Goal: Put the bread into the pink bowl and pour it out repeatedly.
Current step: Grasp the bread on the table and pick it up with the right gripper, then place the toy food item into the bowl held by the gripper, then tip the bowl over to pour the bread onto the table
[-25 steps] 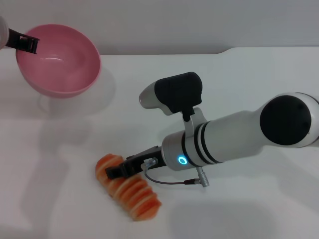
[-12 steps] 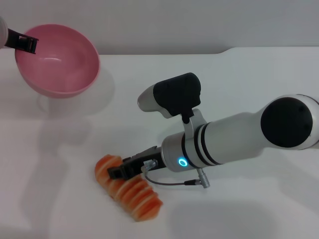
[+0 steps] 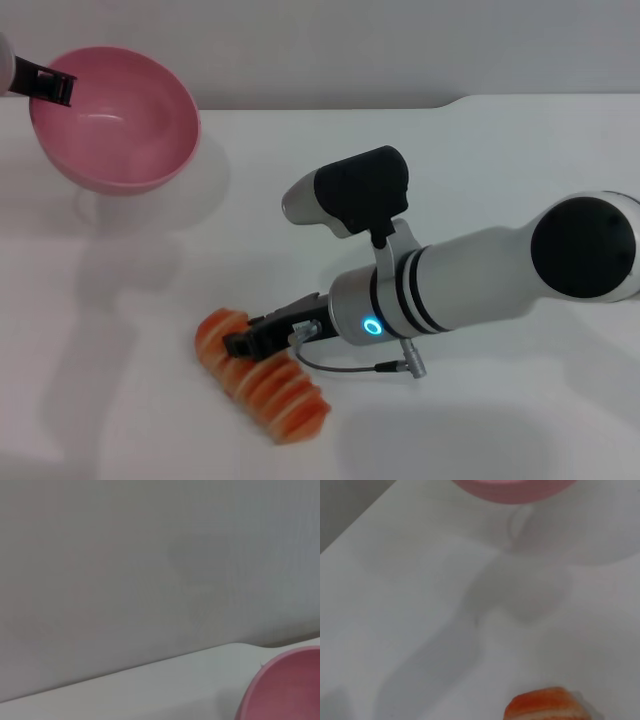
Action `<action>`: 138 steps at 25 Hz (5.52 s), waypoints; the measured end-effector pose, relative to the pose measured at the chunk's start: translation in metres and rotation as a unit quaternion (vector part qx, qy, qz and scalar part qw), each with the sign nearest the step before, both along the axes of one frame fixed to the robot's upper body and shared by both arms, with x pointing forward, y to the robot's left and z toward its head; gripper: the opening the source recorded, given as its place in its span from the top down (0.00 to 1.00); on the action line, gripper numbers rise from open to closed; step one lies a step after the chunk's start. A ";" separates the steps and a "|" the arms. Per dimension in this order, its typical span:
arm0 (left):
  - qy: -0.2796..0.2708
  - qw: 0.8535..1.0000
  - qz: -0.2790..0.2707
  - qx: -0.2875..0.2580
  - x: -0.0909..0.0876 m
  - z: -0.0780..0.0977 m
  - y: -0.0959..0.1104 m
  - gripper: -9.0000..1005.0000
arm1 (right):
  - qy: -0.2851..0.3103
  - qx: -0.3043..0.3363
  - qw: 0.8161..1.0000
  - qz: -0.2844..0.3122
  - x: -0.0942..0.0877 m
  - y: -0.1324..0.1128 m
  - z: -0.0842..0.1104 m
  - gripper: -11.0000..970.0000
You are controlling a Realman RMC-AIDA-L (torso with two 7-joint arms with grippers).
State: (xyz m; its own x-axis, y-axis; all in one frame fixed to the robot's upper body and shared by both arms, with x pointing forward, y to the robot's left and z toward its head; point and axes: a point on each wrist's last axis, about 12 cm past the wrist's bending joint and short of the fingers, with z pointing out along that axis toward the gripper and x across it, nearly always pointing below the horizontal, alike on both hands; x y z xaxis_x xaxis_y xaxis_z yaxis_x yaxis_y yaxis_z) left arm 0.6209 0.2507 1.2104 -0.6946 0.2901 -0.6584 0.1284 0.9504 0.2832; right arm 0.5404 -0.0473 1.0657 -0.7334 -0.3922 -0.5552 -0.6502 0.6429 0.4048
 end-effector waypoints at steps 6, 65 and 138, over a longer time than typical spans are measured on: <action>0.000 1.000 -0.001 0.000 0.000 -0.001 0.000 0.94 | -0.012 0.007 1.000 -0.011 0.004 -0.007 0.003 0.64; 0.059 0.981 -0.167 -0.081 -0.020 -0.026 -0.113 0.94 | -0.251 -0.048 0.965 -0.057 0.056 -0.042 0.118 0.71; -0.247 0.869 -0.426 0.056 -0.071 -0.056 -0.184 0.94 | -0.364 -0.127 0.827 -0.409 -0.017 -0.282 0.068 0.39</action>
State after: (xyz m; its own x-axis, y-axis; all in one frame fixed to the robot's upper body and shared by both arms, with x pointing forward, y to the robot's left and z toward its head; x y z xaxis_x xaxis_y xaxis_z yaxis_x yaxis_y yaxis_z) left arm 0.5494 0.0669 1.1539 0.1626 0.6412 -0.7499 0.6081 0.5334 0.5880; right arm 0.5233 -0.3295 1.1333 -0.3185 -0.1020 -0.9424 0.0318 0.9925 -0.1181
